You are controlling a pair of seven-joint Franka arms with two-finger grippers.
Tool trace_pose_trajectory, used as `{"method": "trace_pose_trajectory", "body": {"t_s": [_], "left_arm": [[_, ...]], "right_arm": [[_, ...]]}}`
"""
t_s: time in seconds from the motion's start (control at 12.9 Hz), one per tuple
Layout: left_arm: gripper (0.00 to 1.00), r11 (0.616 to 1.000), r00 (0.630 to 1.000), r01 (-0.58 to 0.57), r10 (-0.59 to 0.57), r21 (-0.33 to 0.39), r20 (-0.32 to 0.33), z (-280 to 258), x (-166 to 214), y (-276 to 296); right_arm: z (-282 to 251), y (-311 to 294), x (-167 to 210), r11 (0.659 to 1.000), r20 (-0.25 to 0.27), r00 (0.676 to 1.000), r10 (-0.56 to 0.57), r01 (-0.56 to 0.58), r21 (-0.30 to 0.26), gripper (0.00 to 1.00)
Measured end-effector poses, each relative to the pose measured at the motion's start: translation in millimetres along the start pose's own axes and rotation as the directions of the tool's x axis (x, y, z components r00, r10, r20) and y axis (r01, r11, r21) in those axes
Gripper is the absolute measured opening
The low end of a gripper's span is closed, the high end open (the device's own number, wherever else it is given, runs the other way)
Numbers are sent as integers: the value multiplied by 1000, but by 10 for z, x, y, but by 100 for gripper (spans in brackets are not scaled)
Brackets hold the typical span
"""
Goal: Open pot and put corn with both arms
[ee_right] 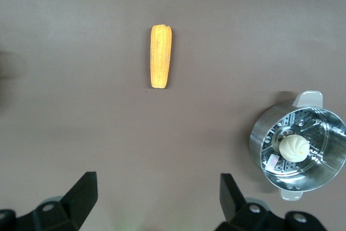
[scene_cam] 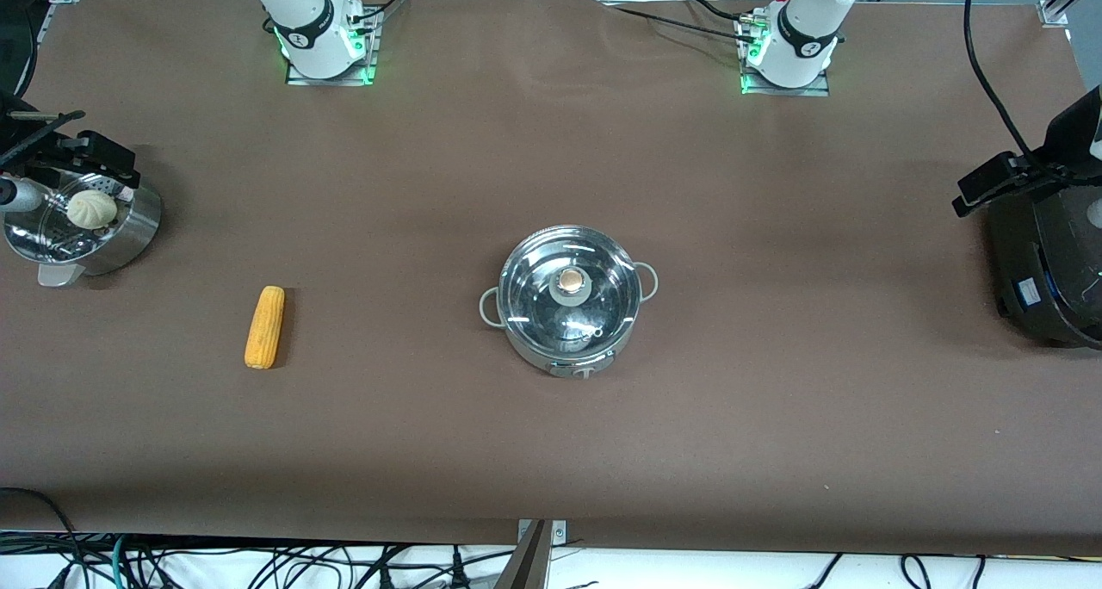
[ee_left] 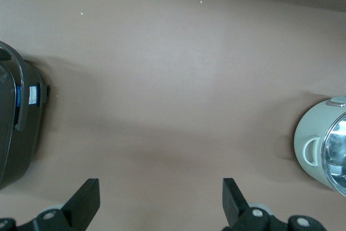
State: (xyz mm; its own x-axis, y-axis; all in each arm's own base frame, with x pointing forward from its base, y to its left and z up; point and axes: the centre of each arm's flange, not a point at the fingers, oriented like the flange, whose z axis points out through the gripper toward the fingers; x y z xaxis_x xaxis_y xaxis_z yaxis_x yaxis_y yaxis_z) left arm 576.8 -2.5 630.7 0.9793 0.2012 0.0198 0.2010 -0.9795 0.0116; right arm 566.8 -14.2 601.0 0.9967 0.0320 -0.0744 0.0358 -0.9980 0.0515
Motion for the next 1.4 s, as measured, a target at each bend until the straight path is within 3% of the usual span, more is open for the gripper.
{"method": "trace_pose_trajectory", "body": {"t_s": [1.4], "left_arm": [[100,1000,1000,-1,1,3,13,11,-14,1]], "right_arm": [[11,4,6,1000,2,1000,1,-1,3,100]]}}
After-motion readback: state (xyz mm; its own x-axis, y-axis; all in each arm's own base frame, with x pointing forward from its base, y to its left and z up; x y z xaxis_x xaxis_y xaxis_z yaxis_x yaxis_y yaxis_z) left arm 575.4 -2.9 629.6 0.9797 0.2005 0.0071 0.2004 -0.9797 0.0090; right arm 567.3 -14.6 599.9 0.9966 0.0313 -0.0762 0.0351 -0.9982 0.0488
